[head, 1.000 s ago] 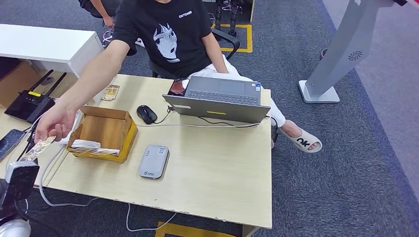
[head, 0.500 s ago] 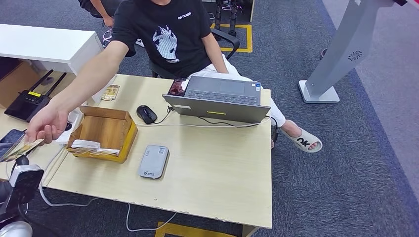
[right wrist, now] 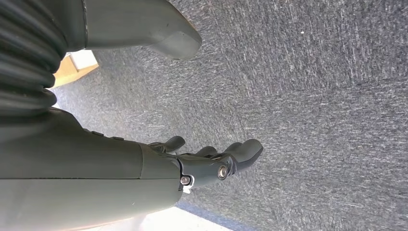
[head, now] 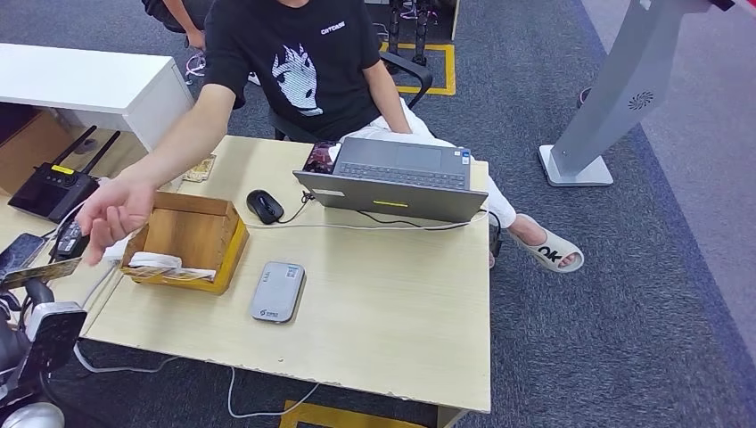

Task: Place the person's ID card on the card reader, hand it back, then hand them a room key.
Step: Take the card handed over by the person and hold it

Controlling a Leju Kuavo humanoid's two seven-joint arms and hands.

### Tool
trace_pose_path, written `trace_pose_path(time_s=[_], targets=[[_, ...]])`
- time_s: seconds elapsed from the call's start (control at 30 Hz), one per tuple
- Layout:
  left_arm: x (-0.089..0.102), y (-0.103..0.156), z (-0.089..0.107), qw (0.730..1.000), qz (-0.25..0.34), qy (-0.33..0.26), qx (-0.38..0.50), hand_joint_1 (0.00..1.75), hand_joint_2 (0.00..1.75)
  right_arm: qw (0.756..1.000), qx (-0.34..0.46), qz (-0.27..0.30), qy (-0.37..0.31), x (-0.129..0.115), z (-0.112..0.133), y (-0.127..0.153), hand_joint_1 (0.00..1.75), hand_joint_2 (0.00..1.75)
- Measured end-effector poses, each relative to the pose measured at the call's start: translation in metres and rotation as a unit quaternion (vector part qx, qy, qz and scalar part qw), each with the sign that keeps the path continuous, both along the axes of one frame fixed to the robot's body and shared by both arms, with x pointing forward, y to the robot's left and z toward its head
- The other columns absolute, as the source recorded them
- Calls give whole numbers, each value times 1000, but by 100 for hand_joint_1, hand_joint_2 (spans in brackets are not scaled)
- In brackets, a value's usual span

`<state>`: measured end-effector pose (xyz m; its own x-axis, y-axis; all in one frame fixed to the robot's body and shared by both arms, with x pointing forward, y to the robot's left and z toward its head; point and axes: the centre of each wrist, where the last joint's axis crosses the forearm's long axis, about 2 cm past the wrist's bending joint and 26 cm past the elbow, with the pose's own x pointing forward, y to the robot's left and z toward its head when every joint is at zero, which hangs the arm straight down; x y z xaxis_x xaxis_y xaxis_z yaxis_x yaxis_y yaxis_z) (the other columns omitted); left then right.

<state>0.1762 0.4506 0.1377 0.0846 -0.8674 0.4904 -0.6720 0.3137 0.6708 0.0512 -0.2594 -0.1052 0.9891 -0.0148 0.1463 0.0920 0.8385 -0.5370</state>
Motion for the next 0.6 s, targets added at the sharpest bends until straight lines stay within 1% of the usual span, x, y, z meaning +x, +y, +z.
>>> trace_pose_path(time_s=[0.17, 0.27, 0.37, 0.6], targets=[[1, -2, 0, 1000, -7, 2, -1, 175, 175, 1000, 0, 2, -1, 0, 0, 0, 0, 175], [7, -8, 0, 1000, -21, 10, 6, 175, 175, 1000, 3, 6, -1, 0, 0, 0, 0, 175], [19, -20, 1, 999, -32, 23, 20, 175, 175, 1000, 7, 12, -3, 2, 0, 2, 0, 175], [56, -53, 3, 995, -69, 47, 47, 175, 175, 1000, 10, 26, -3, 4, 1, 5, 0, 175]])
